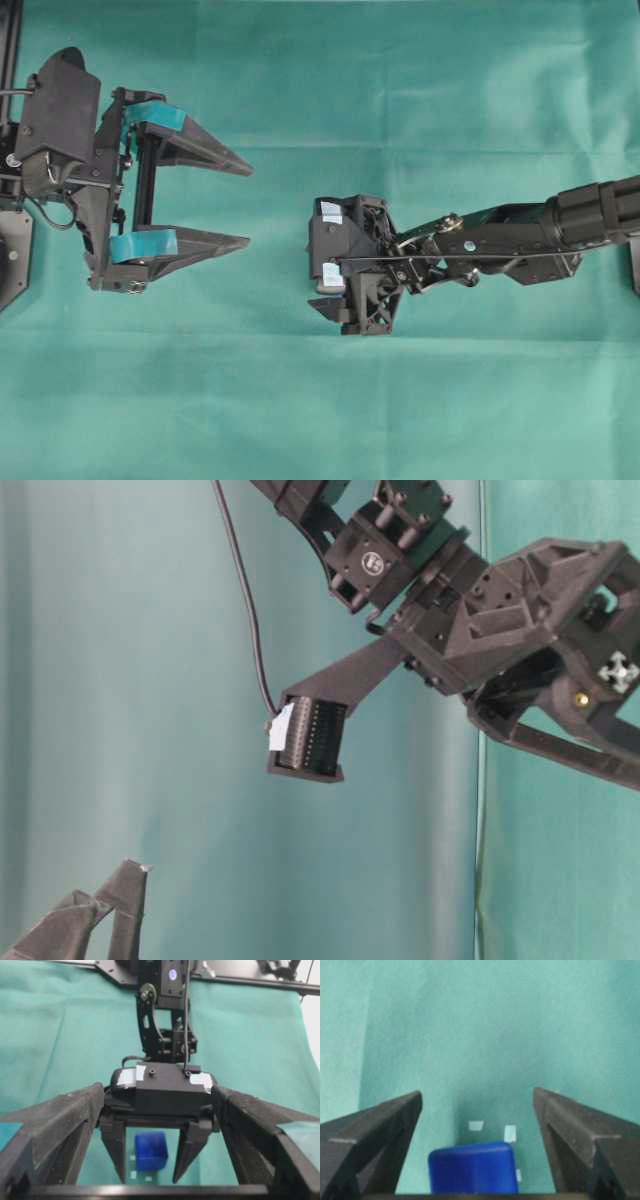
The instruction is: Handover the blue block to the right arm after grasping it with the left arm, then place it in the designated position.
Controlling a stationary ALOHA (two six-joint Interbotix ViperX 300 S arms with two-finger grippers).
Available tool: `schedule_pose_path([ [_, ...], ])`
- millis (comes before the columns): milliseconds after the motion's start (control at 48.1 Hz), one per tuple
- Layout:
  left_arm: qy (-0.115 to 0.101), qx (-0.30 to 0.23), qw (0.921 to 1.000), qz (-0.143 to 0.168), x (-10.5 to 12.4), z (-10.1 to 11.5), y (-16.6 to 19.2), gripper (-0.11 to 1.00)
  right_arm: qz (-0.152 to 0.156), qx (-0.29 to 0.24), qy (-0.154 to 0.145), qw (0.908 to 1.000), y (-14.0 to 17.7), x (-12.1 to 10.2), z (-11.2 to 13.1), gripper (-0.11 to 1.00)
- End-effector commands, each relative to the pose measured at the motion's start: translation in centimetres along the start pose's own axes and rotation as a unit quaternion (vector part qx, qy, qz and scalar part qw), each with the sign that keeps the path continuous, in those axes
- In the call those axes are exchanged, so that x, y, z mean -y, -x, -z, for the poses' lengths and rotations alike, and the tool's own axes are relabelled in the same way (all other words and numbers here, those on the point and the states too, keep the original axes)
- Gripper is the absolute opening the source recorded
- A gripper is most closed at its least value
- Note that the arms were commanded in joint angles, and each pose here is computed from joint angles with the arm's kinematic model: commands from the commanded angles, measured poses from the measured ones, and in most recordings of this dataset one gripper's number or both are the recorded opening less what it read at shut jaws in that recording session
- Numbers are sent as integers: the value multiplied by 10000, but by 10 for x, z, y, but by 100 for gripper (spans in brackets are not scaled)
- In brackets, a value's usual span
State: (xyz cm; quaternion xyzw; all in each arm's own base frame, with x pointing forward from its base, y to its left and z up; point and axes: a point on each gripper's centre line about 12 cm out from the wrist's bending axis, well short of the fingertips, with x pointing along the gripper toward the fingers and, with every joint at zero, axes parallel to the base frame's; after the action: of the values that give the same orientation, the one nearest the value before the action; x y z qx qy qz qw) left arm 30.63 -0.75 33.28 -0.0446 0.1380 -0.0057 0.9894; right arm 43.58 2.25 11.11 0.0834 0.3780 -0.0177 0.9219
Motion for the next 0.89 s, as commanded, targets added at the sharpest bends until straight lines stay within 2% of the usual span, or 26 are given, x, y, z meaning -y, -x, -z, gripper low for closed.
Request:
schedule_pose_path([
  [0, -12, 190, 9998, 32, 2, -14, 3, 100, -53, 237, -30, 9997, 7, -3, -17, 88],
  [291, -12, 182, 9998, 31, 2, -13, 2, 100, -58, 435, -10, 9990, 23, -5, -31, 88],
  [644, -12, 182, 9998, 31, 2, -13, 2, 100, 325, 833, 20, 9960, 91, -5, -69, 88],
  [873, -19, 182, 9998, 31, 2, -13, 2, 100, 576, 1045, 63, 9928, 133, -2, -85, 88],
])
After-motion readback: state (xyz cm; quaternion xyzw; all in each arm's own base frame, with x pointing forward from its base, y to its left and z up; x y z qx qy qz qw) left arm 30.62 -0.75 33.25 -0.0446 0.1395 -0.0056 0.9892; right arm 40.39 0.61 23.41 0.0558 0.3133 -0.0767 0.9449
